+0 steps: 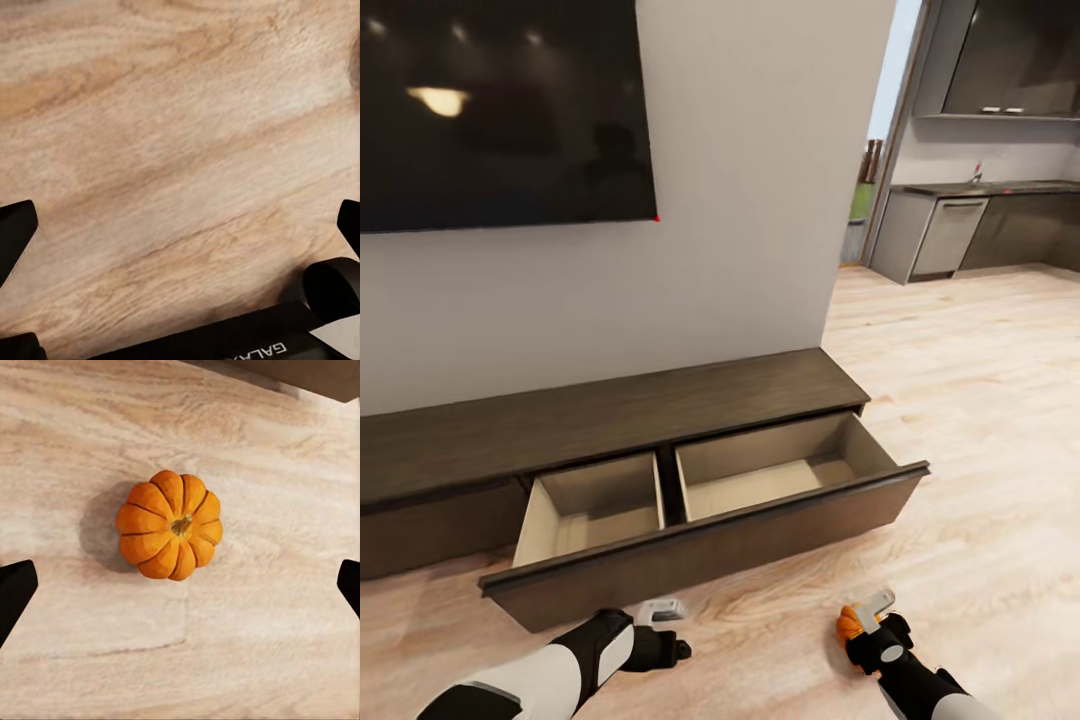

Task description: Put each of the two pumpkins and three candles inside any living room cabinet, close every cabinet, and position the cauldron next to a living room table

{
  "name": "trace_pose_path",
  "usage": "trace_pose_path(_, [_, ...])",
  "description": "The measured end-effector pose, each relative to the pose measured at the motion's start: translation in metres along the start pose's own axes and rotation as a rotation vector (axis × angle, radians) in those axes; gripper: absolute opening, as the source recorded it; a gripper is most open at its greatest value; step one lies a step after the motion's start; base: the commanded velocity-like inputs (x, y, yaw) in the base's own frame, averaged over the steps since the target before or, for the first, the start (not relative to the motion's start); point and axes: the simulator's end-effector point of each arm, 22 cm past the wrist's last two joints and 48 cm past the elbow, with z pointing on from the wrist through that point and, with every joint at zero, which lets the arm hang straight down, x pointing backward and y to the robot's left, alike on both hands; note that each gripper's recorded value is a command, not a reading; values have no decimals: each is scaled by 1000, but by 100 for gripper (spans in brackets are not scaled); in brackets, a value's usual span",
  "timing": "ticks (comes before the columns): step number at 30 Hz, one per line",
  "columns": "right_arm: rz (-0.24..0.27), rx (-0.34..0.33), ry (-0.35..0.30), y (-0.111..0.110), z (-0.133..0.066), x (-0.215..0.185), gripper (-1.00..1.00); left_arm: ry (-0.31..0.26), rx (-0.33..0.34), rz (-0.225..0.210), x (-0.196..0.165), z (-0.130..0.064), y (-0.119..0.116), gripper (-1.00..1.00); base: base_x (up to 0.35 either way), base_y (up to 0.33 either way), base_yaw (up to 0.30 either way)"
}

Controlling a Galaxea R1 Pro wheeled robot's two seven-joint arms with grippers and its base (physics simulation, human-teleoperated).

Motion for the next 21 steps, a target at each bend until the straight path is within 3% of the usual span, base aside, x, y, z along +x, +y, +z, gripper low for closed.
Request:
trace_pose_path(10, [9,-30,-50,16,-5,-2,100,-13,-19,2,0,-2,2,100,0,0,-210])
trace_pose_path(16, [7,-35,-52,20,-6,-3,100,-8,-17,0,5,-2,2,100,0,0,-71])
trace_pose_path(21, [1,-49,-42,27,-6,3,100,30,-27,-11,43,8,9,100,0,0,-132])
